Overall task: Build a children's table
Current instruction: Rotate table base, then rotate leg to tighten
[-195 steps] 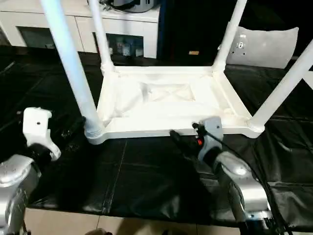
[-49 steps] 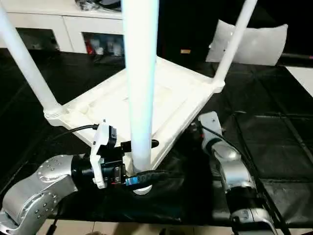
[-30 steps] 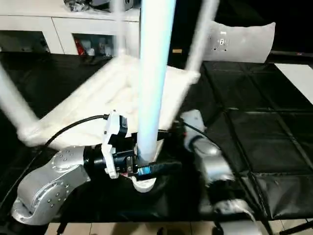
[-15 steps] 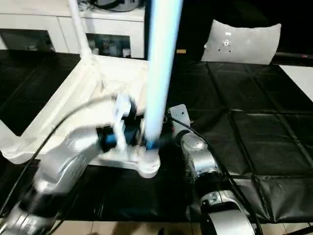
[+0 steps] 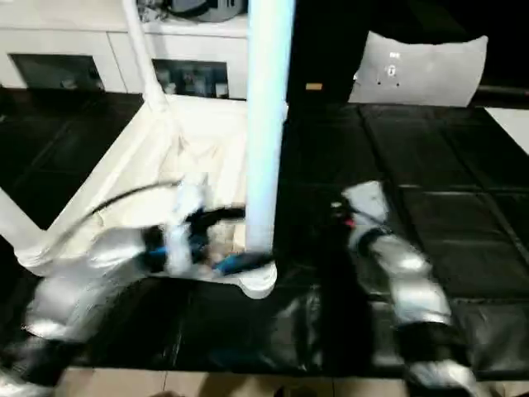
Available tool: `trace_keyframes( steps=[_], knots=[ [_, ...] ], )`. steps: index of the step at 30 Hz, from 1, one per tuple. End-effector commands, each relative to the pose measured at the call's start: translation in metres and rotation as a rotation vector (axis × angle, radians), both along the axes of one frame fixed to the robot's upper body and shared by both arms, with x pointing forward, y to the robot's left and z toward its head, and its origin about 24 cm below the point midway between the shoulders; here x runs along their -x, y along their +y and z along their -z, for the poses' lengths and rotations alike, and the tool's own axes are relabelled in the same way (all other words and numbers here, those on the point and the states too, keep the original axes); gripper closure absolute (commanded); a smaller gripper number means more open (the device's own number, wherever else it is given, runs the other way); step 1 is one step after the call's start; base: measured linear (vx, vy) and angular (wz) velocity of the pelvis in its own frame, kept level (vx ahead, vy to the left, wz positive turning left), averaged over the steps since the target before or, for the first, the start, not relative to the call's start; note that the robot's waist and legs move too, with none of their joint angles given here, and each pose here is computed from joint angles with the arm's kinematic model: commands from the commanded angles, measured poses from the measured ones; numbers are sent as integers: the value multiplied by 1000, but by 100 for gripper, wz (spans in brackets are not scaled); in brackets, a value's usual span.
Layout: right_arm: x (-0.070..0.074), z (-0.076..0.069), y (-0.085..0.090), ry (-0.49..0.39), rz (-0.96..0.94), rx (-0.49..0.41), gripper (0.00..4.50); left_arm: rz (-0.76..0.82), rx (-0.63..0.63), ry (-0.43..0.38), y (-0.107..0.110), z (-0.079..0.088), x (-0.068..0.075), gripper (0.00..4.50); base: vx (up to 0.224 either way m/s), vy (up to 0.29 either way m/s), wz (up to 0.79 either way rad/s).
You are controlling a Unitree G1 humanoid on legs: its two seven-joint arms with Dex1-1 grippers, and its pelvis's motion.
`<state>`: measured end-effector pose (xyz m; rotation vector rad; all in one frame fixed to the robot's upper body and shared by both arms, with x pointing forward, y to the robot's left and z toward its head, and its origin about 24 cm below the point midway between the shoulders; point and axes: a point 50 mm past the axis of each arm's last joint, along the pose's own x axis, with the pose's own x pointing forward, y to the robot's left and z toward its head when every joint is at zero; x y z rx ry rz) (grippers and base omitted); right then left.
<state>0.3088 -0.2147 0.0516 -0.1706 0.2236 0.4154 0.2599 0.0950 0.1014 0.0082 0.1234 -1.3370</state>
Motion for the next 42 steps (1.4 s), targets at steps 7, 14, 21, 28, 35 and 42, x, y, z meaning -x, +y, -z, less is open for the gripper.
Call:
trace_keyframes(
  steps=[7, 14, 21, 28, 35, 42],
  knots=[
    [39, -22, 6, 61, -408, 18, 0, 66, -264, -77, 31, 17, -9, 45, 0, 0, 0],
    [70, -31, 14, 160, -634, -3, 0, 115, -458, -119, 45, 28, -26, 120, 0, 0, 0],
    [86, -37, 25, 212, -748, -26, 0, 194, -486, -98, 45, 34, -33, 171, 0, 0, 0],
    [90, -37, 29, 239, -762, -16, 0, 245, -472, -55, 39, 41, -34, 214, 0, 0, 0],
    [93, -36, 32, 282, -766, -21, 0, 226, -471, -56, 36, 46, -40, 266, 0, 0, 0],
    [94, -37, 32, 302, -767, -19, 0, 231, -494, -63, 38, 46, -45, 333, 0, 0, 0]
  ],
)
